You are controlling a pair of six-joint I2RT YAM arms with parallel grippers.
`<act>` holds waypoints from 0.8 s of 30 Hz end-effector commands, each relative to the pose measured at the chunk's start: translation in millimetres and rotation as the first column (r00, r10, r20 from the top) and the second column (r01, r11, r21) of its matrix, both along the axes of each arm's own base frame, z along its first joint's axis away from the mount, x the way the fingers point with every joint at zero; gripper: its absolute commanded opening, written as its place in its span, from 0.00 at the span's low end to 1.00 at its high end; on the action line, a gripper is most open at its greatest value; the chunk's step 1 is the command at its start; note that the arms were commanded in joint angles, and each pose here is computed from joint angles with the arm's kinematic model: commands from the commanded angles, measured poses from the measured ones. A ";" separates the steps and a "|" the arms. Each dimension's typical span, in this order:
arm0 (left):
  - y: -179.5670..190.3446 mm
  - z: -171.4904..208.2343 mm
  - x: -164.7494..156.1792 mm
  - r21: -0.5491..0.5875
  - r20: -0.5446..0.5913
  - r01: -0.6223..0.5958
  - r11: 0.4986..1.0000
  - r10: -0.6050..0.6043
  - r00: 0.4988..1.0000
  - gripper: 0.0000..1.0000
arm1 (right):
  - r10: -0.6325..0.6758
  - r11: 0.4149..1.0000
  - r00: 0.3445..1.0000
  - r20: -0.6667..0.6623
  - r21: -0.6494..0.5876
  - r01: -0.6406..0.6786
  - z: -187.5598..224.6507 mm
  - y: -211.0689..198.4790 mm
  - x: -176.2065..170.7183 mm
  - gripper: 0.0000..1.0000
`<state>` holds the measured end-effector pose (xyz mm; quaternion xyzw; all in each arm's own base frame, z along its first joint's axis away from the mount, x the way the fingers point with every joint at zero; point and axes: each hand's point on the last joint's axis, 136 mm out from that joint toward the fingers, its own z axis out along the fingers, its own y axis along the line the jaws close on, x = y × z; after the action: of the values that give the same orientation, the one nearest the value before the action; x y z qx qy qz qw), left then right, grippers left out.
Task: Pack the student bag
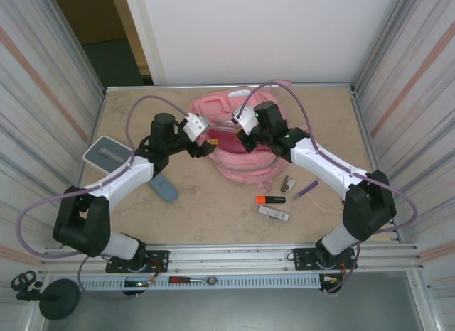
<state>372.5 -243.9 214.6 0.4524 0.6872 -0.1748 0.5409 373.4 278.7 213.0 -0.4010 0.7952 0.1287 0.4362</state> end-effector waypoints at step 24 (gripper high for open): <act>-25.4 19.3 67.9 -0.046 0.079 0.005 0.999 -0.001 0.997 0.00 | -0.629 0.766 0.703 -0.332 -0.108 0.634 -43.5 -141.8 -58.8 0.66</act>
<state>425.6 -279.2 214.0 0.4949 0.6517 -0.1669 0.5500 346.7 186.4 212.5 -0.1688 0.8998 0.1205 0.3840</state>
